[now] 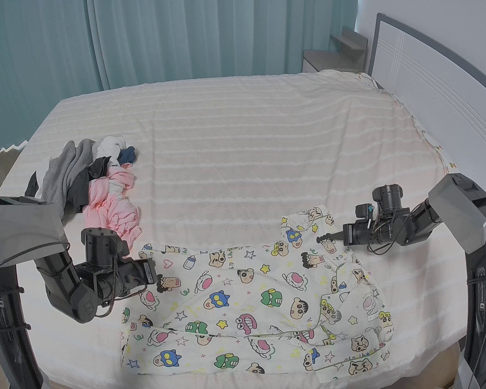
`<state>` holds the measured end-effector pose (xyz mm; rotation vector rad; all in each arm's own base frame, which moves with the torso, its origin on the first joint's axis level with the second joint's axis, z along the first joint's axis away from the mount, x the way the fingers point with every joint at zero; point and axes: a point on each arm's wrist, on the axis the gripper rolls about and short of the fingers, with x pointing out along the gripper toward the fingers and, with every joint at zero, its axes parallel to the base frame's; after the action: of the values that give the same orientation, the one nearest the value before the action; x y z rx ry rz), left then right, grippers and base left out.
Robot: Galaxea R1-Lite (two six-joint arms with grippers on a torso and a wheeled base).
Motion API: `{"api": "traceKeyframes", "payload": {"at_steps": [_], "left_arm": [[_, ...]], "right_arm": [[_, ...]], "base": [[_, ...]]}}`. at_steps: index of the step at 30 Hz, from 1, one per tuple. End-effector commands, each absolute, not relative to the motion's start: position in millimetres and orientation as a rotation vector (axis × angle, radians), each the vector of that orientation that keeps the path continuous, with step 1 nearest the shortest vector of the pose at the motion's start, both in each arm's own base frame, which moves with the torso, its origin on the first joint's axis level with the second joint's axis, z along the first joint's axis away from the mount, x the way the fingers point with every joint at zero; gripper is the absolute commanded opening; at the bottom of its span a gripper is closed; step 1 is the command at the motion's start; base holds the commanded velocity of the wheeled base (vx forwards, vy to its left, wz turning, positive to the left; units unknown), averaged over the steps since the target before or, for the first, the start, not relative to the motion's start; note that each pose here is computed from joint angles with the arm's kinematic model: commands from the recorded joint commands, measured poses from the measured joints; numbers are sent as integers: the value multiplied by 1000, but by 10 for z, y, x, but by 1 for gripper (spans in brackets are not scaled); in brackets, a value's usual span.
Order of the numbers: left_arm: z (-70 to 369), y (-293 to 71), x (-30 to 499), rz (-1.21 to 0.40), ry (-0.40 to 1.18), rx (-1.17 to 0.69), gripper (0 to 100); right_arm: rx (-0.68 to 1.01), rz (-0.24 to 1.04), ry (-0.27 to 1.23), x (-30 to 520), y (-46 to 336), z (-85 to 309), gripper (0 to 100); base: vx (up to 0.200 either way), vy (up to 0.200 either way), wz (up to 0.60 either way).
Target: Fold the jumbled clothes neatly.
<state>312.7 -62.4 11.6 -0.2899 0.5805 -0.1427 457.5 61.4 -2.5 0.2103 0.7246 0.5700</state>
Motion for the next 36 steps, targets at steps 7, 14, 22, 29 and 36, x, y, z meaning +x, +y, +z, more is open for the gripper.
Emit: {"api": "traceKeyframes", "payload": {"at_steps": [7,14,22,29,36], "left_arm": [[204,-608,3181,-58,458,-238,0],[242,-606,3243,-31,377,-239,0],[184,-583,3293,-22,359,-243,0],[172,-562,3262,-17,370,-234,0],[136,-549,3160,-25,394,-184,0]], "right_arm": [[244,637,642,4374,419,363,0],[239,632,589,4372,379,370,0],[237,633,574,4347,371,408,0],[259,690,581,4161,328,538,0],[287,748,605,3880,223,612,0]], "base": [[0,0,0],[0,0,0],[0,0,0],[0,0,0],[0,0,0]]}}
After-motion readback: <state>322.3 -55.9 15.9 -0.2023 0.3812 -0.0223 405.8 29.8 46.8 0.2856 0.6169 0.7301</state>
